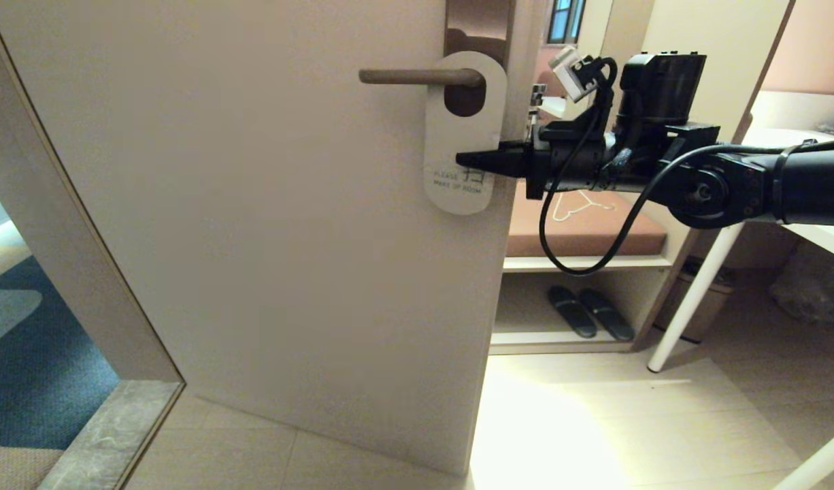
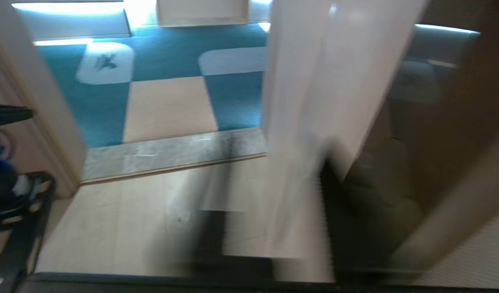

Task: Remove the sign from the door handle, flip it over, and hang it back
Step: Take down the sign

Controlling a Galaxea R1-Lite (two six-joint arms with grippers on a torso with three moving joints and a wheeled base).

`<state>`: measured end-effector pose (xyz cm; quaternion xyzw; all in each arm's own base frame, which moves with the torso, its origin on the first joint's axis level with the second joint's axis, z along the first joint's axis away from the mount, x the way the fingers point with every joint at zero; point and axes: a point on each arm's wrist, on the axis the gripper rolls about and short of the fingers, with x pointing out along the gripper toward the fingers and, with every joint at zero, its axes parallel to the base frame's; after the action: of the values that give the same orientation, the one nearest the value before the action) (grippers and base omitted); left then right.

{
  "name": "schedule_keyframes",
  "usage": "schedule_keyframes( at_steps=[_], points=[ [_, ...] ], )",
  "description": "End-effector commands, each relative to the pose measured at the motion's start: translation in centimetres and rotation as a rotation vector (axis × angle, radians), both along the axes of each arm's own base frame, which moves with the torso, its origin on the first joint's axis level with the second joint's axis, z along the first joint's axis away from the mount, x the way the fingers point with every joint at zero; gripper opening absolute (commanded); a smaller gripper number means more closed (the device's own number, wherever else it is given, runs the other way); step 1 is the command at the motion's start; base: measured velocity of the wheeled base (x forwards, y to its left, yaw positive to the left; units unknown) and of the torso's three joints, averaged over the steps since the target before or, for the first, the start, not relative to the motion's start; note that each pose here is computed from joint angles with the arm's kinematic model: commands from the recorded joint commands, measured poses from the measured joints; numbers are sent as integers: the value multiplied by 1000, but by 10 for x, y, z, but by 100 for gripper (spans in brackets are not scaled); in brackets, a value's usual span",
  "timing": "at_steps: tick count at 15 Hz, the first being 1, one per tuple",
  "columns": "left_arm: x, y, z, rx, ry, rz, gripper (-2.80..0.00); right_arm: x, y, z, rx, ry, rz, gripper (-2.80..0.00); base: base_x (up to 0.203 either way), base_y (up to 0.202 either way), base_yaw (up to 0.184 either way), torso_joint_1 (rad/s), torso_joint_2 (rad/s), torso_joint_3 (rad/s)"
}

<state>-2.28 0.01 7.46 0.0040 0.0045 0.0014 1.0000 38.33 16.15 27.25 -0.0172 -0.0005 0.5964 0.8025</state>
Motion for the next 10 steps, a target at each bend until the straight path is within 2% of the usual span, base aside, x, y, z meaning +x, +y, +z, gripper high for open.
schedule_keyframes(
  at_steps=[1, 10],
  points=[
    [0, 0, 0, 0, 2, 0, -280, -1, 0, 1, 1, -10, 3, -280, 0, 0, 0, 0, 0, 0],
    [0, 0, 0, 0, 2, 0, -280, -1, 1, 0, -5, -11, -56, -280, 0, 0, 0, 0, 0, 0]
  ],
)
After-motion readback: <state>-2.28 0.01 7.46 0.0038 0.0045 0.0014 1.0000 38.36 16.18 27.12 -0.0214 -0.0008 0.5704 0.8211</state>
